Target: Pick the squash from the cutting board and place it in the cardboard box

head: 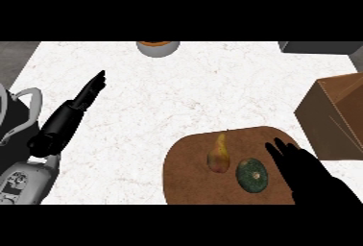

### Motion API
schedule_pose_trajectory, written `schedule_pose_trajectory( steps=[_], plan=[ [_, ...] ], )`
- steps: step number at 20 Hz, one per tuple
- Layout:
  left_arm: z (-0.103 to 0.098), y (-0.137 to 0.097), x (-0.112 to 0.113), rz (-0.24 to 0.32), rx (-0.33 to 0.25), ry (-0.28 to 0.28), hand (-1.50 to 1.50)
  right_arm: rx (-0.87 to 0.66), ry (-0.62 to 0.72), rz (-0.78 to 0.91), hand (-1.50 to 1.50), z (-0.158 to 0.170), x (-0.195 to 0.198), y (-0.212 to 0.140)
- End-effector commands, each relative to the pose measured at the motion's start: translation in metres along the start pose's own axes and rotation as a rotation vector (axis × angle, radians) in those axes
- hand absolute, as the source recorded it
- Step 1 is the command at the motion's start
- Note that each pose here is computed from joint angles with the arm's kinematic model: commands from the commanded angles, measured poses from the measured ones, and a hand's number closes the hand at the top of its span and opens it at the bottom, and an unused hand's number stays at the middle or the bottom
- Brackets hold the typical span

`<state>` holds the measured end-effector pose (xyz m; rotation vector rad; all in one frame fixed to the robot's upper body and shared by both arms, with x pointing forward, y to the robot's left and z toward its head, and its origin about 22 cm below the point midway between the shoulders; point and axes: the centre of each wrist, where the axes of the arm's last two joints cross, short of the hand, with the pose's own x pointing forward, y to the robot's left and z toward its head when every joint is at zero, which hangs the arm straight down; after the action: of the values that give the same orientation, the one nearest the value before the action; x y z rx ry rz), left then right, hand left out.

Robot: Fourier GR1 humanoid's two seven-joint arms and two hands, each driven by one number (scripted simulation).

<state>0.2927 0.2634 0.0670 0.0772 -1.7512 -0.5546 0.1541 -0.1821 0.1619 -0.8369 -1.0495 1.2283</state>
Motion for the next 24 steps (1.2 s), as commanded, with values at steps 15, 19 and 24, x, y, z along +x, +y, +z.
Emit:
schedule_pose_trajectory(
  steps=[15, 19, 24],
  plan=[
    [0.007, 0.006, -0.008, -0.003, 0.019, 0.016, 0.0, -0.017, 0.238, 0.169, -1.5, -0.055, 0.048, 0.045],
    [0.002, 0.015, -0.017, -0.003, 0.046, 0.013, 0.0, -0.026, 0.232, 0.167, -1.5, -0.054, 0.046, 0.04],
    [0.005, -0.008, -0.012, 0.01, 0.028, 0.013, 0.0, 0.022, 0.211, 0.145, -1.5, -0.067, 0.04, 0.073]
  ],
)
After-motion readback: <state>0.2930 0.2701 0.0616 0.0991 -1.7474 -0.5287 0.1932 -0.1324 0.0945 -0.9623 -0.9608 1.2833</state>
